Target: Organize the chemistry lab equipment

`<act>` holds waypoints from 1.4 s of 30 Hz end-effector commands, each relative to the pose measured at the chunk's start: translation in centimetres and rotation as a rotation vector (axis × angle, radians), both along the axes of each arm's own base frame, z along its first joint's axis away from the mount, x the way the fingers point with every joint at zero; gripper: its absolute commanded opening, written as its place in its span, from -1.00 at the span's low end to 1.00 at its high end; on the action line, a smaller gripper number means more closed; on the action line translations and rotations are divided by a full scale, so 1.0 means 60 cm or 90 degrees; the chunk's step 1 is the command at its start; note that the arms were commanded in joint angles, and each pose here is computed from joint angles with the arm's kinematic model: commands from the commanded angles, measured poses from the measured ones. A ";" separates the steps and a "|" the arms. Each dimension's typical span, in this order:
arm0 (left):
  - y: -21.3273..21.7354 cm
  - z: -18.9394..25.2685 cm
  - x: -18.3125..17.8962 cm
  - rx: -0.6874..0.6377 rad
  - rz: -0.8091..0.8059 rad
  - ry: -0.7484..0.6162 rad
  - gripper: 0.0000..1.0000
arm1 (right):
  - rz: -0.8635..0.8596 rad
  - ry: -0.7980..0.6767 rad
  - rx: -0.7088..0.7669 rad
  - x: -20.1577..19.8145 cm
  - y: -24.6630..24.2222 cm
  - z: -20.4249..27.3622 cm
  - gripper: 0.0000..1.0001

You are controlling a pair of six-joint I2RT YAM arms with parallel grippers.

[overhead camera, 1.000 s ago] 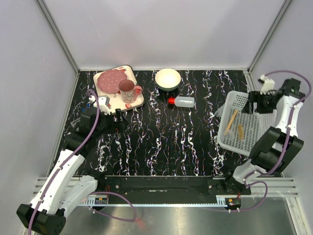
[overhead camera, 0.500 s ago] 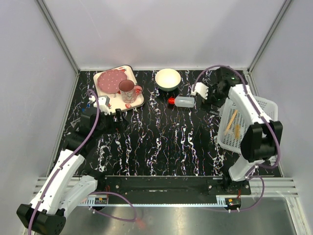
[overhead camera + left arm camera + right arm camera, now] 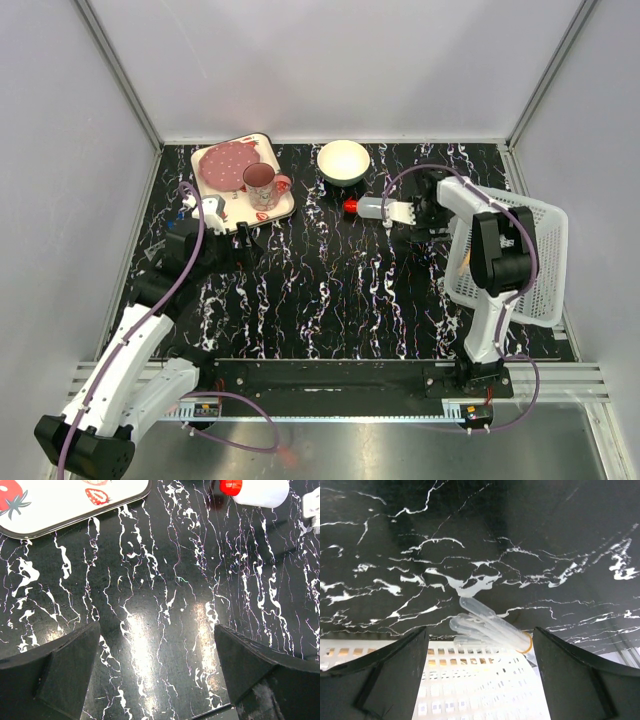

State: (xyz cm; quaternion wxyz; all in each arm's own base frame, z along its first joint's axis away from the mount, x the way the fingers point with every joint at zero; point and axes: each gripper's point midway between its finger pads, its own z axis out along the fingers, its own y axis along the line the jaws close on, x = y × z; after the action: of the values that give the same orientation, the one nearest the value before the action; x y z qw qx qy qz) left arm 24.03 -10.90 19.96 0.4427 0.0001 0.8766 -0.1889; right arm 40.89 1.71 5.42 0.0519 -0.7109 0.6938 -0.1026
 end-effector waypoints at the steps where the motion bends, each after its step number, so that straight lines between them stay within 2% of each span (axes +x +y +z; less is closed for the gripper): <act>1: 0.000 0.011 0.010 0.001 -0.004 -0.025 0.98 | 0.008 -0.010 -0.069 0.016 -0.015 -0.023 0.75; 8: 0.000 0.010 0.010 0.002 -0.002 -0.025 0.98 | 0.001 0.011 -0.109 0.011 -0.030 -0.058 0.51; 11: 0.001 0.010 0.010 0.003 -0.001 -0.025 0.98 | -0.012 0.014 -0.109 0.013 -0.030 -0.069 0.19; 12: 0.001 0.008 0.010 0.004 -0.001 -0.023 0.98 | -0.013 0.016 -0.108 0.012 -0.030 -0.073 0.01; 17: 0.002 0.007 0.011 0.004 0.001 -0.022 0.98 | -0.011 0.002 -0.068 0.014 -0.011 -0.073 -0.39; 18: 0.002 0.007 0.010 0.005 0.001 -0.021 0.98 | -0.015 -0.007 -0.052 0.017 -0.004 -0.065 -0.53; 22: 0.003 0.007 0.011 0.005 0.004 -0.022 0.98 | -0.037 -0.029 0.030 0.022 0.037 -0.033 -0.77; 25: 0.003 0.008 0.011 0.005 0.005 -0.023 0.98 | -0.056 -0.054 0.107 0.021 0.078 0.012 -0.83; 26: 0.003 0.009 0.011 0.005 0.004 -0.024 0.98 | -0.069 -0.051 0.165 0.015 0.105 0.025 -0.86; 32: 0.005 0.009 0.011 0.006 0.007 -0.025 0.98 | -0.113 -0.103 0.376 -0.010 0.191 0.179 -0.92; 35: 0.006 0.010 0.011 0.006 0.009 -0.027 0.98 | -0.128 -0.136 0.458 -0.033 0.209 0.258 -0.92; 39: 0.005 0.012 0.011 0.004 0.008 -0.030 0.98 | -0.119 -0.187 0.525 -0.087 0.212 0.357 -0.94; 42: 0.005 0.013 0.010 0.002 0.011 -0.029 0.98 | -0.154 -0.204 0.542 -0.119 0.187 0.397 -0.95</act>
State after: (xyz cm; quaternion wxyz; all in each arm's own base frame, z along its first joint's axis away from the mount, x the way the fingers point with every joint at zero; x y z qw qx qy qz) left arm 24.04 -10.88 19.96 0.4429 -0.0002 0.8766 -0.1884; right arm 37.12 13.20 25.82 0.4122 -0.5560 0.7211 0.0327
